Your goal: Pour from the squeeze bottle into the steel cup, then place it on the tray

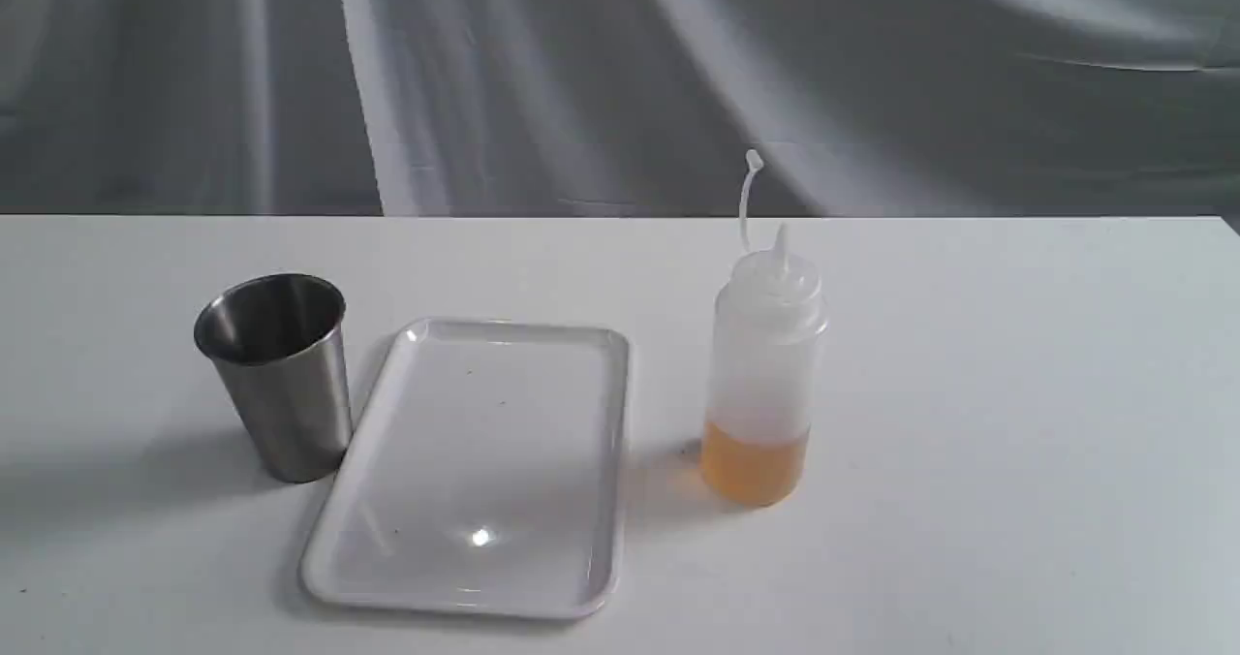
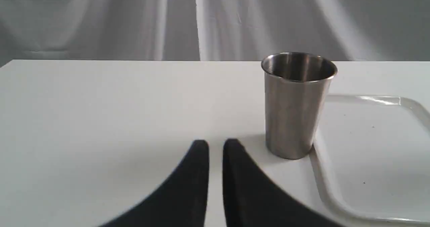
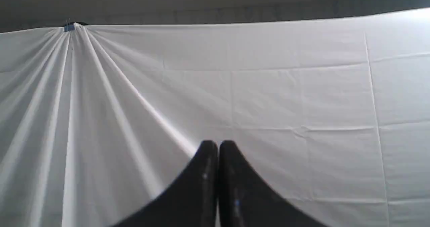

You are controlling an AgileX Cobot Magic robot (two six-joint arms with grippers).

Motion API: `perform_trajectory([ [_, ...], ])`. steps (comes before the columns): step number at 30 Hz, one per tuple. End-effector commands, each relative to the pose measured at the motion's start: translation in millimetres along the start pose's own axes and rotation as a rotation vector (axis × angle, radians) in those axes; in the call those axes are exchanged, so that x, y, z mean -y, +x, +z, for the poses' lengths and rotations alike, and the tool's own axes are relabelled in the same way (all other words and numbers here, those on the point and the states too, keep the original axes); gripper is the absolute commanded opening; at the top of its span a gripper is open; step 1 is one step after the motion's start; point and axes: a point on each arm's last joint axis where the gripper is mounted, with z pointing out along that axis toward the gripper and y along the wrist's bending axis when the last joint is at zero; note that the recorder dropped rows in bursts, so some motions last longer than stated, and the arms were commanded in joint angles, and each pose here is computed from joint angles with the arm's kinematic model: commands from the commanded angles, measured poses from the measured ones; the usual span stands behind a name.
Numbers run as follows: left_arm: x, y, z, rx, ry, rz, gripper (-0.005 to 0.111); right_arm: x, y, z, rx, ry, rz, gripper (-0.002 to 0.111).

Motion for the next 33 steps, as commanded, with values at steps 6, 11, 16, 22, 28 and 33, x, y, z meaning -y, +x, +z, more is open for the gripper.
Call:
perform_trajectory([
  [6,0.3,0.7,0.2,0.005,0.006,-0.004,0.008,-0.7,-65.1,22.6,-0.16,0.014,-0.009,0.0],
  [11,0.3,0.7,0.2,0.005,0.006,-0.009,0.008,-4.4,-93.3,41.9,-0.085,-0.054,-0.057,0.0],
  [16,0.3,0.7,0.2,0.005,0.006,-0.009,0.008,-7.6,-99.7,66.8,-0.083,-0.109,-0.05,0.0],
  [22,0.3,0.7,0.2,0.005,0.006,-0.005,0.008,-16.4,-98.9,97.6,-0.225,-0.206,-0.114,0.0],
  [28,0.3,0.7,0.2,0.005,0.006,-0.005,0.008,-27.3,-91.9,131.6,-0.339,-0.283,-0.141,0.0],
  [33,0.3,0.7,0.2,0.005,0.006,-0.005,0.008,-35.3,-66.4,158.2,-0.429,-0.299,-0.145,0.0],
])
